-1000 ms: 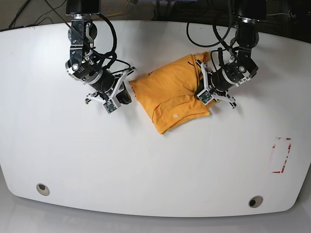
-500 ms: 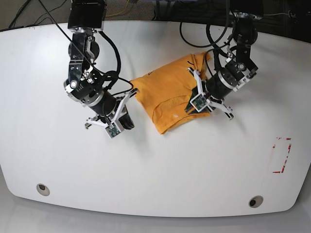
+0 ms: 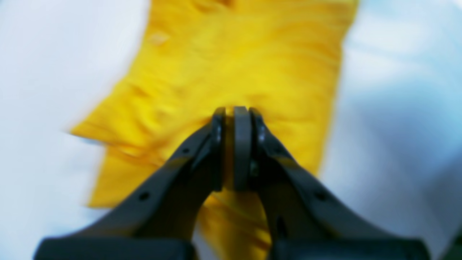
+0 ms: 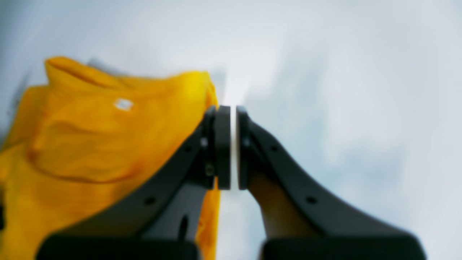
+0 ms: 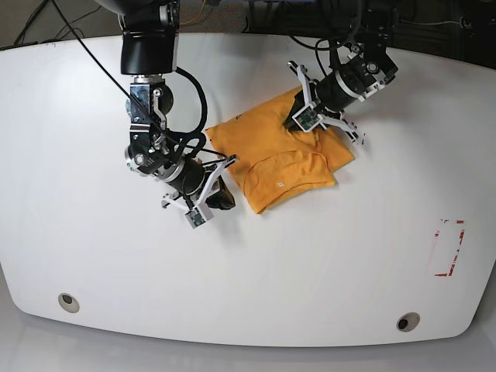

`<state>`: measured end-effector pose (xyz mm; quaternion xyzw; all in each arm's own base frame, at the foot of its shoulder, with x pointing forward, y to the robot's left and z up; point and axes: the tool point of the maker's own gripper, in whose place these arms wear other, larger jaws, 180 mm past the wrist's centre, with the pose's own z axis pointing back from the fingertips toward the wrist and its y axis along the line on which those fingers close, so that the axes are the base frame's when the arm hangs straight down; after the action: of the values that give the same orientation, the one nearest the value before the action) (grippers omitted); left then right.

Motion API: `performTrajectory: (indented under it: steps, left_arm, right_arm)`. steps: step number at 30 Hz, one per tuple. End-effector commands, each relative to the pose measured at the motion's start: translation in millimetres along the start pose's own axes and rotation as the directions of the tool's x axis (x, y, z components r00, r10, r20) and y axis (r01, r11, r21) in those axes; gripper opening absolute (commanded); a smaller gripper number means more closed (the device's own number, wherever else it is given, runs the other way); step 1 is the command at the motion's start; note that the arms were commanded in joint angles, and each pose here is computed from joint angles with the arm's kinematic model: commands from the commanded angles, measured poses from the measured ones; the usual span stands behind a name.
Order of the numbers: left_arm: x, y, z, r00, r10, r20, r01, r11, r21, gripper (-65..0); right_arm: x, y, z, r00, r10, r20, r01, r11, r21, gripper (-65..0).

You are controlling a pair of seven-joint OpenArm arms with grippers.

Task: Layout the t-shirt on the table in an organized manner, then fold the t-shirt properly
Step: 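Press and tuck the folded shirt edges with both grippers into a square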

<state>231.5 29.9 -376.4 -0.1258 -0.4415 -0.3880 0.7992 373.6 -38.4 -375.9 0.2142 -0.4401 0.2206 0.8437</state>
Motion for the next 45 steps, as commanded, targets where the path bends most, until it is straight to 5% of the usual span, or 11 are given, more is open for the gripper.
performTrajectory:
  steps: [1, 19, 31, 45]
  left_arm:
    - [2, -1, -1, 1.000, 0.019, 0.021, -0.019, 1.000, -0.005, -62.8]
    - [-57, 25, -15, 0.992, 0.017, -0.126, -0.021, 0.999, -0.029, -62.8]
    - [-46, 56, -13, 0.992, -0.048, -0.116, 0.050, 0.999, 0.008, -62.8]
    - [11, 67, 3, 0.988, -0.151, -0.001, 0.151, 0.986, 0.076, -62.8]
  right_arm:
    - [4, 6, -8, 0.999, -0.009, 0.039, 0.008, 0.999, 0.034, -63.0]
    - [-63, 33, 17, 0.998, -0.066, -0.005, 0.066, 0.997, 0.044, -63.0]
    - [-75, 38, 47, 0.999, -0.032, -0.033, 0.032, 0.999, -0.003, -63.0]
    - [-29, 26, 67, 0.994, 0.104, 0.028, -0.102, 0.994, -0.043, -63.0]
